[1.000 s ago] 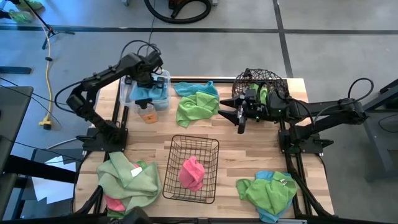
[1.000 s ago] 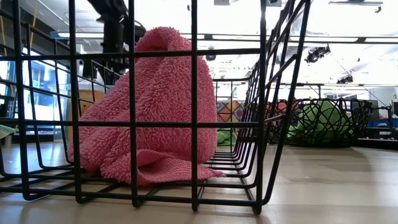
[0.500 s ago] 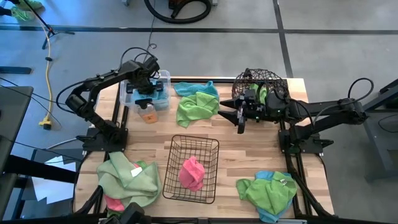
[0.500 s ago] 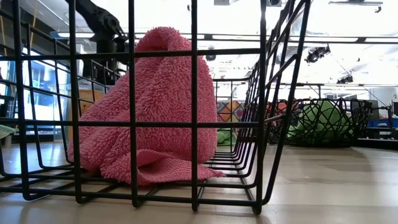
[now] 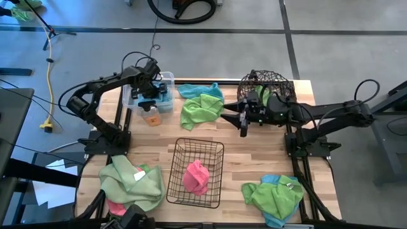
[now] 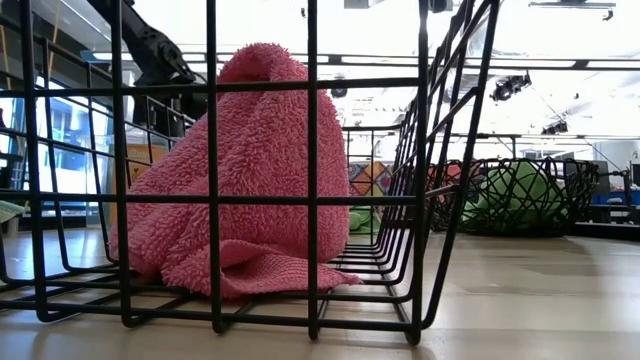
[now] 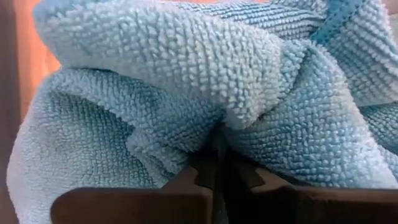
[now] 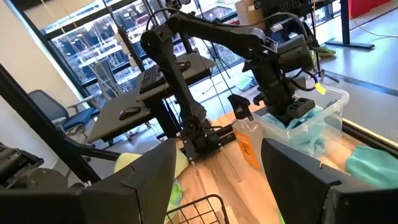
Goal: Sort microfiber towel by color & place in baskets
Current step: Put the blue microfiber towel into the transparent bin, then put the green microfiber towel into the round black wire basket
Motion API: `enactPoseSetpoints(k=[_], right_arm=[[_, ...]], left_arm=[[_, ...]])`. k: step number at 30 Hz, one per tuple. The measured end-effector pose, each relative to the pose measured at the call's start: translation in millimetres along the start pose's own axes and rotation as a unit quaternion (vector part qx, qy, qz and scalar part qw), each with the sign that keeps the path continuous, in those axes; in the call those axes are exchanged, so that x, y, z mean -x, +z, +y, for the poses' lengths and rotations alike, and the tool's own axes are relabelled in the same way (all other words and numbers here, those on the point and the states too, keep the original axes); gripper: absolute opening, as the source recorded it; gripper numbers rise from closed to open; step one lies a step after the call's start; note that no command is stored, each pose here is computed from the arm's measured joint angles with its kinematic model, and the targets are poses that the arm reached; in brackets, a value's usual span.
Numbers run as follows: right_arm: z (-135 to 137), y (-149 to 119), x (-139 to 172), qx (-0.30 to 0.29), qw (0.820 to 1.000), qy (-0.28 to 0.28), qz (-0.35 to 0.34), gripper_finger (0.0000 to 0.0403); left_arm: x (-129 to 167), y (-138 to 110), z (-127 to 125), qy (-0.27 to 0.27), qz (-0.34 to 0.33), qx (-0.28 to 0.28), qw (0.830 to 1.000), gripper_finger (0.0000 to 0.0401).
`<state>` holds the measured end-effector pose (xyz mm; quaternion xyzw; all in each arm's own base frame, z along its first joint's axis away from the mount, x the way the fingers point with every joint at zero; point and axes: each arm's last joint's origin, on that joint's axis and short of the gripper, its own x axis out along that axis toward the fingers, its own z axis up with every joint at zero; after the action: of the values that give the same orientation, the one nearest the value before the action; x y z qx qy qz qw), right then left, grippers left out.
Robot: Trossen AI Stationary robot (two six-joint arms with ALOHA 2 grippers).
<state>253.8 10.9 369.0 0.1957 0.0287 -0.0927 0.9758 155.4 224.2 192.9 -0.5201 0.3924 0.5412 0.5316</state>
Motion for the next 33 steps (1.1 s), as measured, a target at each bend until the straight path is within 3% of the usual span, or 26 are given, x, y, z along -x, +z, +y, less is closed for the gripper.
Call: enactPoseSetpoints(k=[5,12,22,33], right_arm=[[0,-5,-7,0.002,1.000,-0.003,0.007,0.0232],[1,-1,-4,-0.001,1.000,0.001,-0.003,0.0232],[1,-1,-4,-0.001,1.000,0.002,-0.004,0.0232],[1,-1,-4,0.009,1.000,0.012,-0.002,0.0232]], left_arm=[[-1,0,0,-0.004,0.005,-0.011,1.000,0.0027],[1,0,-2,-0.022,0.016,-0.012,1.000,0.0092],[36,19,-15,-0.081,0.018,-0.060,0.995,0.0181],[84,29,-14,-0.064,0.020,-0.104,0.992,0.0195]])
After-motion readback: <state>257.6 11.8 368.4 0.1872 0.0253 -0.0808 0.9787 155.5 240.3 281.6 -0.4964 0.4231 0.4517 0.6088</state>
